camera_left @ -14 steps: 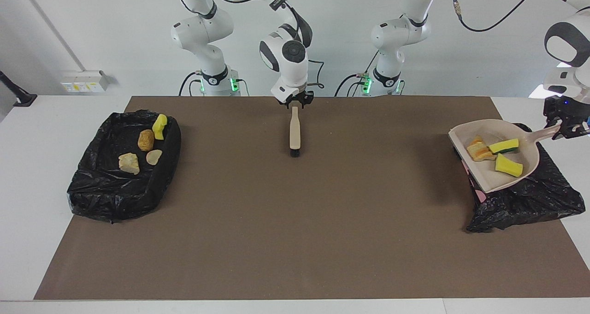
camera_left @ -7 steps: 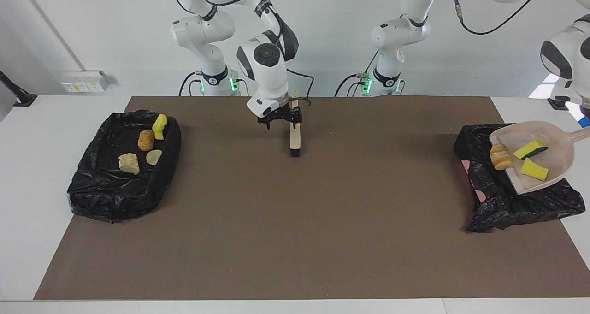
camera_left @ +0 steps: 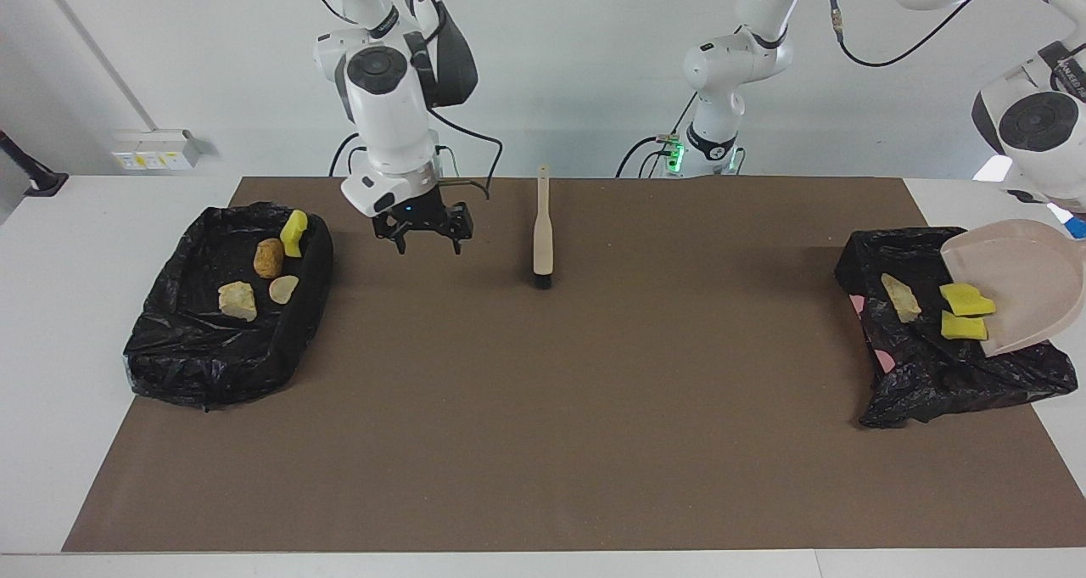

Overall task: Sweep and dump trash in bin
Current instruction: 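Tip the dustpan over the nearer black bag with the left gripper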

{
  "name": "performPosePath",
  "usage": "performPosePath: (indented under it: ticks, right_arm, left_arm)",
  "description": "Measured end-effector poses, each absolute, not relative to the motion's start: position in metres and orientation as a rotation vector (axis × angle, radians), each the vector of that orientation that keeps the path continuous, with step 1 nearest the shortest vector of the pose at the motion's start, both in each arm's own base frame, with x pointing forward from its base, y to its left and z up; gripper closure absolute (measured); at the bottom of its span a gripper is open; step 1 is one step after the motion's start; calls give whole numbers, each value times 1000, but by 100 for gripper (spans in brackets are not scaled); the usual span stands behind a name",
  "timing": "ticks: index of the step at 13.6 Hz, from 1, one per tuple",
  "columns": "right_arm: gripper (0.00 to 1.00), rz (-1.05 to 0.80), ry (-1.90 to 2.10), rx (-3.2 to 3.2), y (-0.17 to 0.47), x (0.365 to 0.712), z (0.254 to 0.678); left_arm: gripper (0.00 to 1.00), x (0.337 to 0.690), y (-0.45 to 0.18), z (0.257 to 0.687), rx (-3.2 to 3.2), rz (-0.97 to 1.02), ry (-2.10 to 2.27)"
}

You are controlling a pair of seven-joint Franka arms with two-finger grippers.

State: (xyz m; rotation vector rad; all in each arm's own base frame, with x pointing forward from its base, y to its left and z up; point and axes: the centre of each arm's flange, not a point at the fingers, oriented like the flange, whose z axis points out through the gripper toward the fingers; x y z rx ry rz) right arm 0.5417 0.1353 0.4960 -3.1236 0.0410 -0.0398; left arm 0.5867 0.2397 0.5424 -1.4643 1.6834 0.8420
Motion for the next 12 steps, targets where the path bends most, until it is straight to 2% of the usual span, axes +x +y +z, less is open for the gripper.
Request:
performPosePath:
  ticks: [3, 6, 9, 12]
  right_arm:
    - [0, -57, 43, -3124, 73, 554, 537]
    - [0, -20, 89, -3127, 38, 540, 600]
    - [0, -26, 89, -3124, 5, 519, 659]
    - [0, -43, 111, -3164, -17, 512, 682]
  left_arm:
    - [68, 579, 238, 575, -1438, 831, 1632]
    - [68, 574, 233, 600, -1440, 800, 1600]
    - [68, 579, 202, 592, -1575, 696, 1653]
    - [68, 581, 170, 577, -1801, 563, 1675]
